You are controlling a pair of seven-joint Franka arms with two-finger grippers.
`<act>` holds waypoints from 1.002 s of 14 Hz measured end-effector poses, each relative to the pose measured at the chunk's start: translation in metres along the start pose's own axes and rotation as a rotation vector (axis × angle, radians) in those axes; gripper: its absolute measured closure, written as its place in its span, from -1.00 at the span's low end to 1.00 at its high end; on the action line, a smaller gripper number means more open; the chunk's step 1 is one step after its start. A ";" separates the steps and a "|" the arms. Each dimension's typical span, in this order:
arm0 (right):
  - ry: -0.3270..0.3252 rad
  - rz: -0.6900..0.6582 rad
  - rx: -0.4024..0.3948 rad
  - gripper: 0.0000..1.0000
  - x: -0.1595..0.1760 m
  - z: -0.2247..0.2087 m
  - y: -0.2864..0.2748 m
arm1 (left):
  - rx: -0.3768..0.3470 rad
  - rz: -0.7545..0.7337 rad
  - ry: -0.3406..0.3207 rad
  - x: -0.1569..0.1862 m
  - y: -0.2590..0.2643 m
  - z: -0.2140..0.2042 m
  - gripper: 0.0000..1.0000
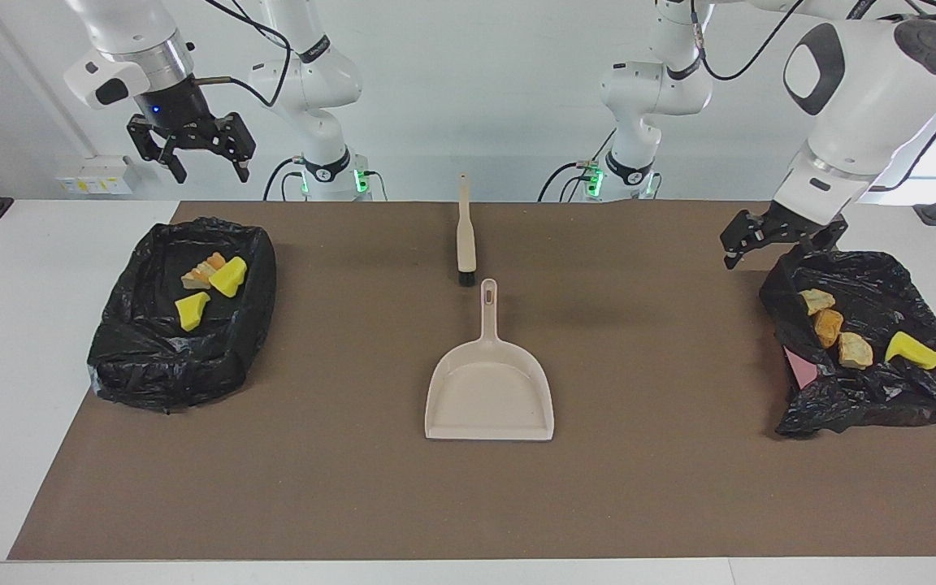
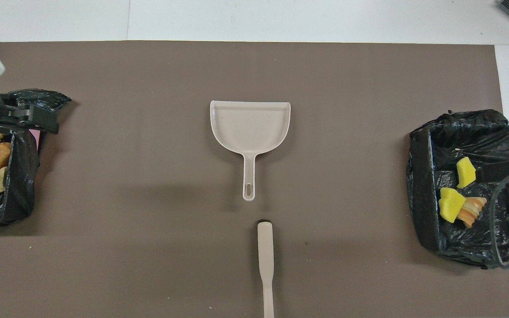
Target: Sweep and dump trash in bin
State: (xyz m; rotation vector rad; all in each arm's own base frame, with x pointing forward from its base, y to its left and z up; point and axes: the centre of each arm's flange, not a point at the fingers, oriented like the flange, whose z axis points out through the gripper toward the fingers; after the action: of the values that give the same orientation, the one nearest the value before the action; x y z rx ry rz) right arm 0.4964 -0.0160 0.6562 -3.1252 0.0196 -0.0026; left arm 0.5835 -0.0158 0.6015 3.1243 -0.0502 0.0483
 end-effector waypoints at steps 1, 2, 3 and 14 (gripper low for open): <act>0.000 0.000 0.000 -1.00 0.000 0.000 0.000 | 0.000 -0.008 0.010 -0.004 -0.021 -0.008 -1.00; 0.000 0.000 0.000 -1.00 0.000 0.000 0.000 | 0.000 -0.003 0.014 -0.008 -0.041 -0.013 -1.00; 0.000 0.000 0.000 -1.00 0.000 0.000 0.000 | 0.001 0.006 0.015 -0.011 -0.056 -0.015 -1.00; 0.000 0.000 0.000 -1.00 0.000 0.000 0.000 | 0.002 0.090 0.012 -0.012 -0.046 -0.017 -1.00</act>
State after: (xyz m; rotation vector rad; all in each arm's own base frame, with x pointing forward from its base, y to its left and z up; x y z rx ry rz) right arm 0.4964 -0.0159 0.6561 -3.1252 0.0194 -0.0023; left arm 0.5725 0.0309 0.6169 3.1217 -0.1899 0.0679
